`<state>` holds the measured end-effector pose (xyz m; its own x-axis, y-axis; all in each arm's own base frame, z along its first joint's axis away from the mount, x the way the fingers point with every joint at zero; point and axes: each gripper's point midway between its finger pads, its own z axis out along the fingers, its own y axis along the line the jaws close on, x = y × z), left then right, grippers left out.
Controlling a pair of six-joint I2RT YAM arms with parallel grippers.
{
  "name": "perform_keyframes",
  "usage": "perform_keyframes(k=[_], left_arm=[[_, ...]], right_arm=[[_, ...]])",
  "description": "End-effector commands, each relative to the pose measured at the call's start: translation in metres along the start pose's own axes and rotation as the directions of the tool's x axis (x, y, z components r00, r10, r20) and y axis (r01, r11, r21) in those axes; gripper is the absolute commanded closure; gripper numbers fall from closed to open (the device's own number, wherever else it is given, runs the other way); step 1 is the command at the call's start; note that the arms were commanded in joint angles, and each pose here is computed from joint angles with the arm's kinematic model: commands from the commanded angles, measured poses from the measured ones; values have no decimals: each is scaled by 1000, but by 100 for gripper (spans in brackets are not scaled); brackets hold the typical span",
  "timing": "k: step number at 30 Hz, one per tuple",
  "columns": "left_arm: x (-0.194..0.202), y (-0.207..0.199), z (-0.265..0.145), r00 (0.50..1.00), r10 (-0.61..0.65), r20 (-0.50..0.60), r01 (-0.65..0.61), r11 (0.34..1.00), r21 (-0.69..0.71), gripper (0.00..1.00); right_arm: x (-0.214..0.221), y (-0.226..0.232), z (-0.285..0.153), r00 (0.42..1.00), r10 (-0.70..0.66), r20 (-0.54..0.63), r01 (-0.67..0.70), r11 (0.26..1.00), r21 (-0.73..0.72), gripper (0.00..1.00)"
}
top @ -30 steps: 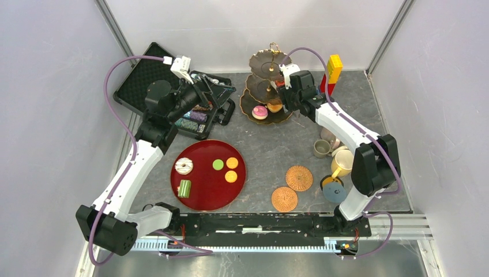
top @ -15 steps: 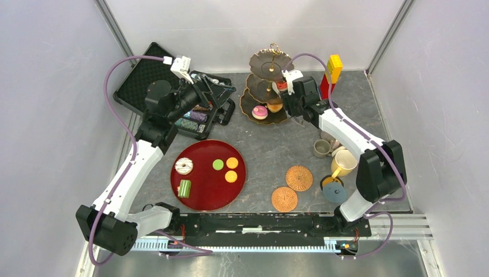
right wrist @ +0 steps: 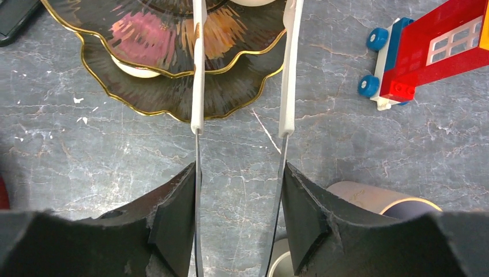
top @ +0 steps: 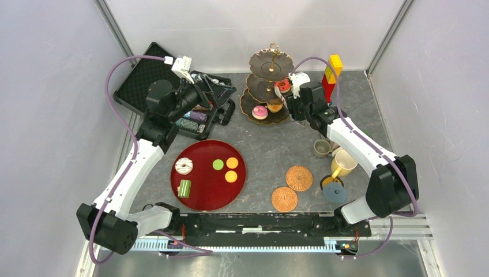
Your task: Serve the afternoon tea
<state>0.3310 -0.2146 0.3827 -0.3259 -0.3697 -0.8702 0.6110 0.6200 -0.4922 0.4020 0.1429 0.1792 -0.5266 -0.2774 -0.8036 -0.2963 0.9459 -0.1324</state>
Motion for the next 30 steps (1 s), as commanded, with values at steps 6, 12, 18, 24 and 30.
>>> perform_keyframes(k=[6,12,18,24,30], left_arm=[[-12,-11,-1,999,-12,31,11,999,42,0],[-9,-8,1,1000,-15,24,14,999,34,0],[-9,-10,1,1000,-18,23,17,999,42,0],[-13,-15,-2,999,-13,35,11,999,49,0],[-14,-16,-3,999,-14,37,12,999,51,0]], right_arm=[[-25,5,-29,994,39,101,-32,997,-63,44],[-7,5,-47,996,26,85,-20,997,-74,46],[-2,10,-72,995,17,99,-5,992,-123,48],[-10,25,-107,988,-5,157,40,974,-224,49],[-6,62,-130,979,-79,188,144,920,-364,50]])
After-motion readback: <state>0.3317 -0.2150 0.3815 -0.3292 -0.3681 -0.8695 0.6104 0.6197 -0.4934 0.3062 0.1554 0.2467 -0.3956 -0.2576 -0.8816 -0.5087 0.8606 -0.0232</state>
